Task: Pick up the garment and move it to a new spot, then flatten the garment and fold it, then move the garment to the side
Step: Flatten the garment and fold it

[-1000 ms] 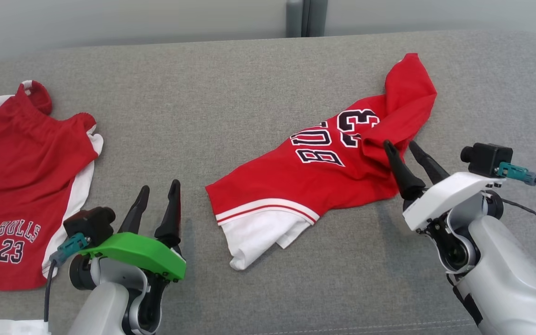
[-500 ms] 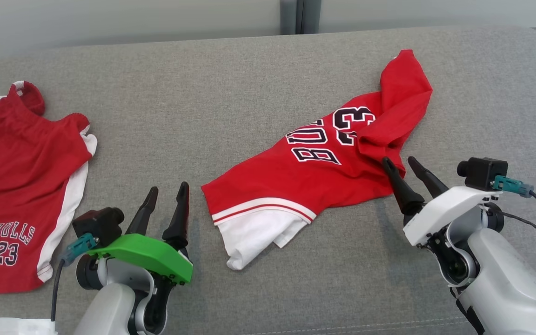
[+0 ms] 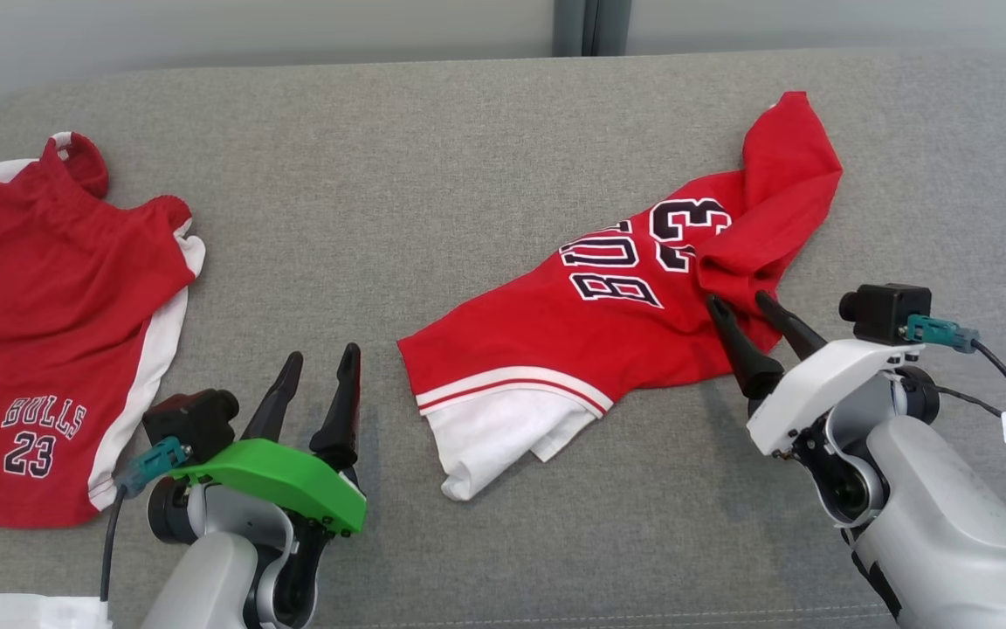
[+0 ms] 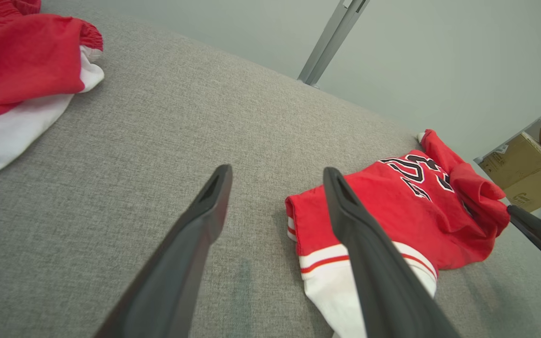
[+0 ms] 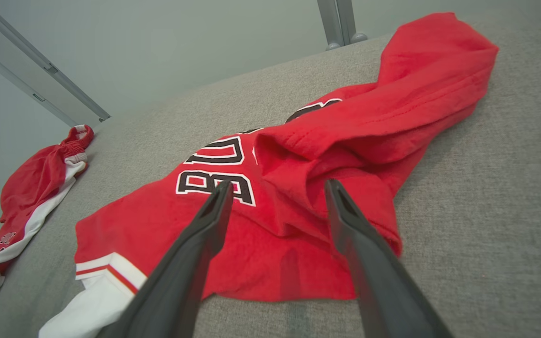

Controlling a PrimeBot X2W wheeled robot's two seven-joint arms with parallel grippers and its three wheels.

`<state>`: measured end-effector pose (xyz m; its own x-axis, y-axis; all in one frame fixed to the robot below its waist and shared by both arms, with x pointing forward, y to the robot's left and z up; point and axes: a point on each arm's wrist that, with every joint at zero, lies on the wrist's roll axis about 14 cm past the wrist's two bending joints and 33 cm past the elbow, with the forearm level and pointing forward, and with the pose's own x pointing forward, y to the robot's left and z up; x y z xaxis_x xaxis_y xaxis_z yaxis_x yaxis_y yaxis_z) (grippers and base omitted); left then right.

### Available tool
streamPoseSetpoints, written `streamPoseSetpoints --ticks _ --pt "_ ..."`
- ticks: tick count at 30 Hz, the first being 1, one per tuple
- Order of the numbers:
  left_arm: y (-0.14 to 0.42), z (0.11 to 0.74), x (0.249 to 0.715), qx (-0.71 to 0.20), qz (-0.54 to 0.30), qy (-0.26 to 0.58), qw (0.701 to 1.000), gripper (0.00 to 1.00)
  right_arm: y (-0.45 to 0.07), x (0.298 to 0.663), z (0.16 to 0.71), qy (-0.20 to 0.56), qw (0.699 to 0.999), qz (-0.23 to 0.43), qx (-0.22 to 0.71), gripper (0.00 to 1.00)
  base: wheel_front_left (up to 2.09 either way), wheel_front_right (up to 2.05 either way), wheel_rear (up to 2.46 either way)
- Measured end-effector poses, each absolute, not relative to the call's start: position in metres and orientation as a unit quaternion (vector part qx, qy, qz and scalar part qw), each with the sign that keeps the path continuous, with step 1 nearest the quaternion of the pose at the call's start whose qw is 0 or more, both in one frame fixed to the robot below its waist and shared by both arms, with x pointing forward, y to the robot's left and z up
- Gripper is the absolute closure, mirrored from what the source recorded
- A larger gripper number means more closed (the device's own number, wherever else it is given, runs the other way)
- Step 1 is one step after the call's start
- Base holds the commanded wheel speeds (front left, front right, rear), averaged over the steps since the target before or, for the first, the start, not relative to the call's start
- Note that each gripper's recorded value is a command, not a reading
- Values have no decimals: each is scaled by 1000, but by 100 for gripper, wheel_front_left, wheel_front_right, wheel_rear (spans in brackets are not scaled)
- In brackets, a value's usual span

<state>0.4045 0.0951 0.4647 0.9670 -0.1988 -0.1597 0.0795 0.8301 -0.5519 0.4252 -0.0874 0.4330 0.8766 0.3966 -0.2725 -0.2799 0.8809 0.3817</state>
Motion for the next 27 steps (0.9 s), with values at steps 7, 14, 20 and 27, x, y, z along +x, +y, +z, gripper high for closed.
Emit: streamPoseSetpoints --ticks 7,14,20,27 --pt "98 464 404 -282 -69 106 951 0 -83 426 424 192 952 177 160 95 0 0 0" --pt "99 463 404 -282 -67 107 951 0 -79 427 423 196 951 177 163 100 0 0 0" --pt "98 463 405 -281 -70 107 951 0 -89 435 433 168 958 153 173 100 0 0 0" --pt "97 465 407 -280 -71 102 952 0 -146 444 450 105 978 60 170 100 0 0 0"
